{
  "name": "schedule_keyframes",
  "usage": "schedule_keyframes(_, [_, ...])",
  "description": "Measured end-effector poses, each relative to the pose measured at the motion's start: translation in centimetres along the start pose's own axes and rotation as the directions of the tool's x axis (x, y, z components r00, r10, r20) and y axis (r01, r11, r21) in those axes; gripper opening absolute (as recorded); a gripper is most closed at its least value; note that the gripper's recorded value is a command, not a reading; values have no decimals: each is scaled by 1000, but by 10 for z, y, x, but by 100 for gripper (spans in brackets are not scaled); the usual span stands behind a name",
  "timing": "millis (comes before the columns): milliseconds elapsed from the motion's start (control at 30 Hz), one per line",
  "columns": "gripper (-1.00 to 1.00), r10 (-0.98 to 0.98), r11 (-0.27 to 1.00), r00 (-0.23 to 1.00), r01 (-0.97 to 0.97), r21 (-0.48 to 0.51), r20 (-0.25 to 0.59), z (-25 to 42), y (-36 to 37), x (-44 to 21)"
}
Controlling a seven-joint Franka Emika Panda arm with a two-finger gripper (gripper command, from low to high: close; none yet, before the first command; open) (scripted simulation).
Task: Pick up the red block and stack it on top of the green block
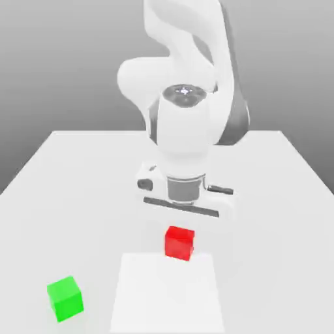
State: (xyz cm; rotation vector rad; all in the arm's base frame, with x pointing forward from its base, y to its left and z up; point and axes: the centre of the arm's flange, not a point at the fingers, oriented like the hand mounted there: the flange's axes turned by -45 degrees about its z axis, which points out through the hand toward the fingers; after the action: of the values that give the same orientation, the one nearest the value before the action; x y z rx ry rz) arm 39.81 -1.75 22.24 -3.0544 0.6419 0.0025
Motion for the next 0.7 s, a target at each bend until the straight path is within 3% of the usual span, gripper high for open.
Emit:
schedule_keyframes(267, [-100,148,989,989,-148,-11,-7,-24,127,94])
schedule_keyframes(433, [-100,152,988,988,-152,-18,-9,22,145,106])
schedule_keyframes(467, [100,152,988,988,-153,-18,-9,32,145,106])
schedule_keyframes(700, [100,152,988,988,-152,-18,-9,33,145,106])
